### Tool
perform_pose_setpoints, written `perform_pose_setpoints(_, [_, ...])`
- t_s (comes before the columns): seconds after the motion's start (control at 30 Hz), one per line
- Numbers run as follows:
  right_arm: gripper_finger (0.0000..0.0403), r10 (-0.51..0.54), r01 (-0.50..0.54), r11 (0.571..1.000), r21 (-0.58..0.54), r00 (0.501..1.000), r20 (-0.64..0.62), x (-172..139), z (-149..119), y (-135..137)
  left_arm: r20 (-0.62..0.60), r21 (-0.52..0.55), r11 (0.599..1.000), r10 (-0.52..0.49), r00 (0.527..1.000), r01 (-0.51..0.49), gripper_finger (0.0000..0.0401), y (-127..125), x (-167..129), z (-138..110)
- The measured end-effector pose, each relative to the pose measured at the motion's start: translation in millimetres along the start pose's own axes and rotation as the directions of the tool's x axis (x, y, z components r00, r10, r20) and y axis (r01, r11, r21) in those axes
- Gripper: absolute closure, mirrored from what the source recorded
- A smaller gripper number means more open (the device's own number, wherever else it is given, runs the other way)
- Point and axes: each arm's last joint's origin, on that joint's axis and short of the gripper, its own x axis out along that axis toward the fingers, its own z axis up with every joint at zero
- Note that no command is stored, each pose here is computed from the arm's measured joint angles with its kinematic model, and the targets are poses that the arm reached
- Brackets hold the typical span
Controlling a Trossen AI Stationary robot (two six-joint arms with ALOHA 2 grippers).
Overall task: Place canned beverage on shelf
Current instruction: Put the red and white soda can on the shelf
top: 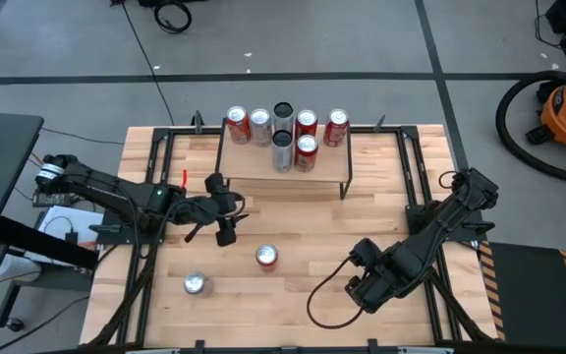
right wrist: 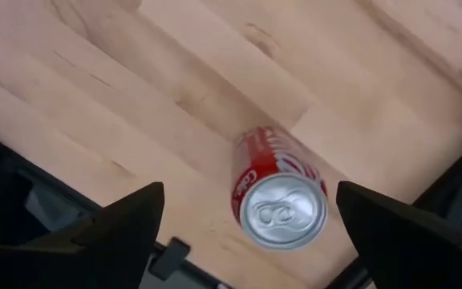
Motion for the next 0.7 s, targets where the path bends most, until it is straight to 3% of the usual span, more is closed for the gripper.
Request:
perform_pose_setpoints(0.23, [0.0022, -0.040, 0.042, 0.995, 0.090, 0.999, -0.021, 15, -5, -3, -0.003, 0.004, 1.000, 0.000, 1.000, 0.000, 0.0170, 0, 0, 0])
perform_pose_setpoints(0.7, [0.0023, -0.091, 0.104, 0.989, 0.103, 0.988, -0.122, 61, -10, -10, -0.019, 0.004, 1.000, -0.023, 1.000, 0.023, 0.0170, 0, 0, -2])
